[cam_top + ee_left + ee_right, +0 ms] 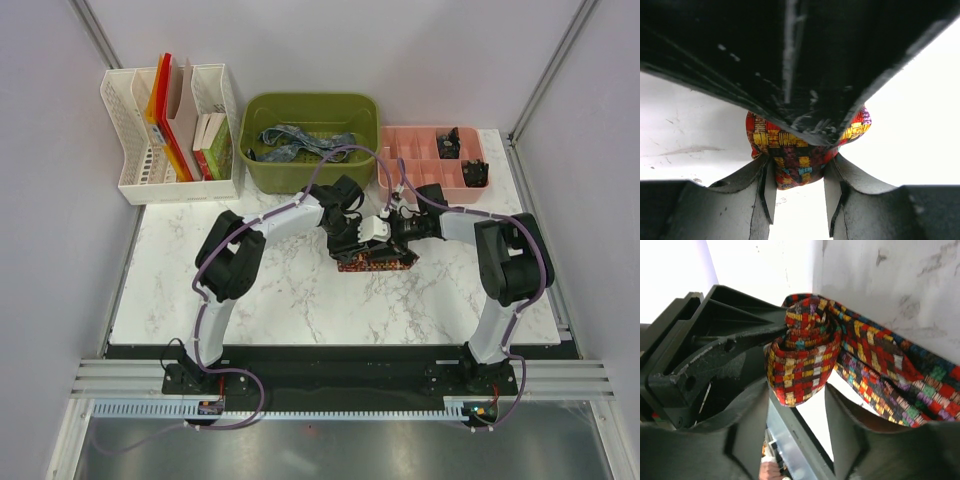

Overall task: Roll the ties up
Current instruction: Roll the tie at the center of the board.

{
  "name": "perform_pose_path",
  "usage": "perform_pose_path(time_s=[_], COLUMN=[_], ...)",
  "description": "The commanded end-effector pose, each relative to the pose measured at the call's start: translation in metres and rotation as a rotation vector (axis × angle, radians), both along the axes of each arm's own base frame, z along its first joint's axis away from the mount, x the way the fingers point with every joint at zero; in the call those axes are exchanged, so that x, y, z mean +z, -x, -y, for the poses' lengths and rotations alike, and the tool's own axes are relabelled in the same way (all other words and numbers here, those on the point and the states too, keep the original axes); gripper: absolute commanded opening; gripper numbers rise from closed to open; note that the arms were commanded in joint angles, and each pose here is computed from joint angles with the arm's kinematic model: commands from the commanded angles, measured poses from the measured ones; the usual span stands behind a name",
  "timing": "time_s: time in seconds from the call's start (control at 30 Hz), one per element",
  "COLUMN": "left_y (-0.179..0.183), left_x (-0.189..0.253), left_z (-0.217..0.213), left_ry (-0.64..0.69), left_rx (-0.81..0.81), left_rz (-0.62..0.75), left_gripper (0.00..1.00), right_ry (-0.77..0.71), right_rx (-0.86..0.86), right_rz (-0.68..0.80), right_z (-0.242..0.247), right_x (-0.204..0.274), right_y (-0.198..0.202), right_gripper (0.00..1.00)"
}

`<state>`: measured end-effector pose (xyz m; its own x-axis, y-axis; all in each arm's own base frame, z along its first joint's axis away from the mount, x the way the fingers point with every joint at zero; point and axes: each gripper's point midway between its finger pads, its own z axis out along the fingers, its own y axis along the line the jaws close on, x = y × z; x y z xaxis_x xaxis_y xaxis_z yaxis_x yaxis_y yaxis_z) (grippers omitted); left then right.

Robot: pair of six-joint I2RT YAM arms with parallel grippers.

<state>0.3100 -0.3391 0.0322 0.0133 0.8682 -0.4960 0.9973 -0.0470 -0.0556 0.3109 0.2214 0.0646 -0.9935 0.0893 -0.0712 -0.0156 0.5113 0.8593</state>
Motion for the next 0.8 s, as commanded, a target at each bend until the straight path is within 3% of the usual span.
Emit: perform_pose_path(time_s=[0.0,0.1,0.23,0.33,0.6,0.77], left_y=[0.025,0.026,0.026,0.024,0.007,0.005], left_x=[-0.051,-0.049,-0.042,-0.029,0.031,0.046], left_z=[-0.017,-0.017,-0.017,-0.014,-0.006,-0.002], left_ry=[-0.116,-0.111,-0.091,-0.051,0.167,0.248], left_rx=[-0.034,-0.033,-0.034,-0.031,-0.027,-0.026], left_rz=[-0.1,-0.103,-0.104,-0.105,-0.044,0.017], left_gripper=[0.42,0.45,0.49,0.53,0.72,0.79], right_ry=[-0.014,0.001,0.023,0.059,0.181,0.23], right_rx=[-0.003,-0.009,-0.015,-0.033,-0.063,-0.068], right_rz=[0.054,0.05,0.053,0.036,-0.002,-0.024], right_z=[-0.006,-0.007,-0.004,0.004,0.029,0.035], right_x=[-0.002,-0.011,-0.019,-0.029,-0.069,-0.086], right_y=[-0.011,-0.015,-0.016,-0.016,-0.016,-0.014], right_gripper=[0.52,0.42,0.11,0.0,0.0,0.0])
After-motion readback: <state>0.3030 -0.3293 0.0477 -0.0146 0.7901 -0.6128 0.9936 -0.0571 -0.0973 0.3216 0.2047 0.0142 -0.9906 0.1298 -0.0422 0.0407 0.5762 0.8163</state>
